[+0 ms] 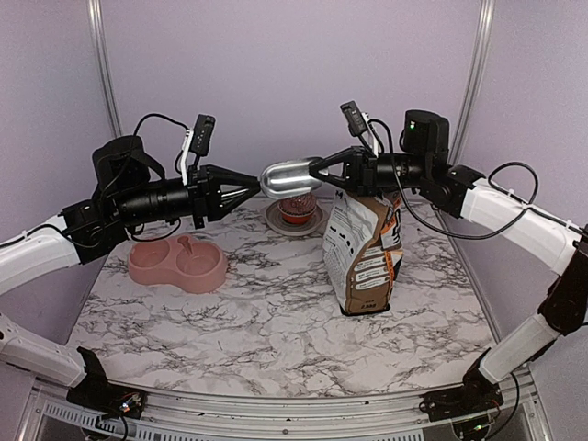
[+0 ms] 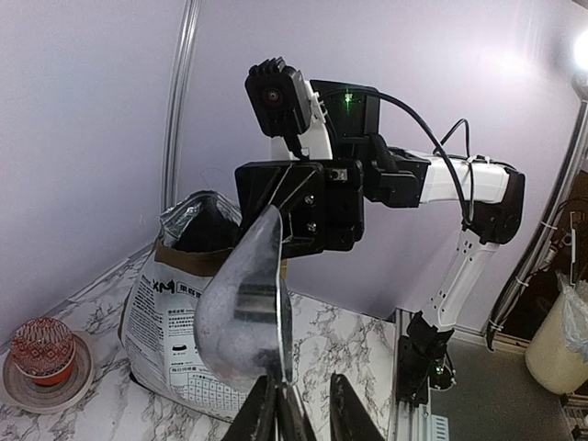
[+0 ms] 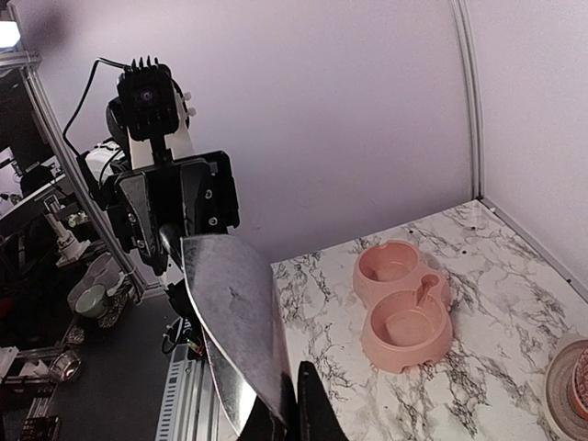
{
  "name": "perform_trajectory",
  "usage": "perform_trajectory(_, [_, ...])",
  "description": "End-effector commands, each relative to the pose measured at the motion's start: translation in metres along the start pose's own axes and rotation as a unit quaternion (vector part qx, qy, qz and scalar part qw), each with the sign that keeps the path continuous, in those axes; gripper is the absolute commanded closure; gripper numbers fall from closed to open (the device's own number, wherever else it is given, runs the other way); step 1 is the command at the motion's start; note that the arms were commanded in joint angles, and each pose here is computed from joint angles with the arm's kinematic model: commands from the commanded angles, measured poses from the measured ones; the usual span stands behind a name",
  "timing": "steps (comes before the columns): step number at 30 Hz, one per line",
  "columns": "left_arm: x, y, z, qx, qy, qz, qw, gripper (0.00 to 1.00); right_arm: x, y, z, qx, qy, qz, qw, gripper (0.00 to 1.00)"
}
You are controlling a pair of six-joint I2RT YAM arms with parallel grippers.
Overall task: Serve the pet food
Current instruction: Pass from the right arm to the left
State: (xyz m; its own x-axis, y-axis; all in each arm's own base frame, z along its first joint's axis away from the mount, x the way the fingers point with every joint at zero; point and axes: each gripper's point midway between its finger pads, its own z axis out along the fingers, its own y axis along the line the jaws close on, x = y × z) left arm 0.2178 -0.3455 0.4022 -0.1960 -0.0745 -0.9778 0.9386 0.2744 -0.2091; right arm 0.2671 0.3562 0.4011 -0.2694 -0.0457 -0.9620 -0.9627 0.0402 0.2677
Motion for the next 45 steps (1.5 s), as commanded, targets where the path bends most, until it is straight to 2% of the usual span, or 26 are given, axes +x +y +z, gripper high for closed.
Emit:
perform_trajectory(1, [-0.011,0.001,0.003,0.001,-0.016,0.011,1.0,0.8,-0.017,0.007,0.001,-0.006,-0.012,-0.023,1.0,1.0])
perform_trajectory(13, [-0.002,0.005,0.004,-0.005,-0.006,0.007,1.0,0.73,-0.019,0.008,0.001,-0.007,-0.013,-0.024,1.0,1.0])
perform_trajectory(29, [0.006,0.009,0.003,-0.014,0.004,0.005,1.0,0.75,-0.022,0.008,0.001,-0.006,-0.017,-0.026,1.0,1.0])
perform_trajectory(34, [0.007,0.009,0.001,-0.018,0.005,0.005,1.0,0.67,-0.022,0.008,0.001,-0.002,-0.017,-0.028,0.999,1.0])
perform_trajectory(45, [0.007,0.01,-0.003,-0.025,0.001,0.01,1.0,0.7,-0.019,0.004,0.003,-0.002,-0.013,-0.022,1.0,1.0])
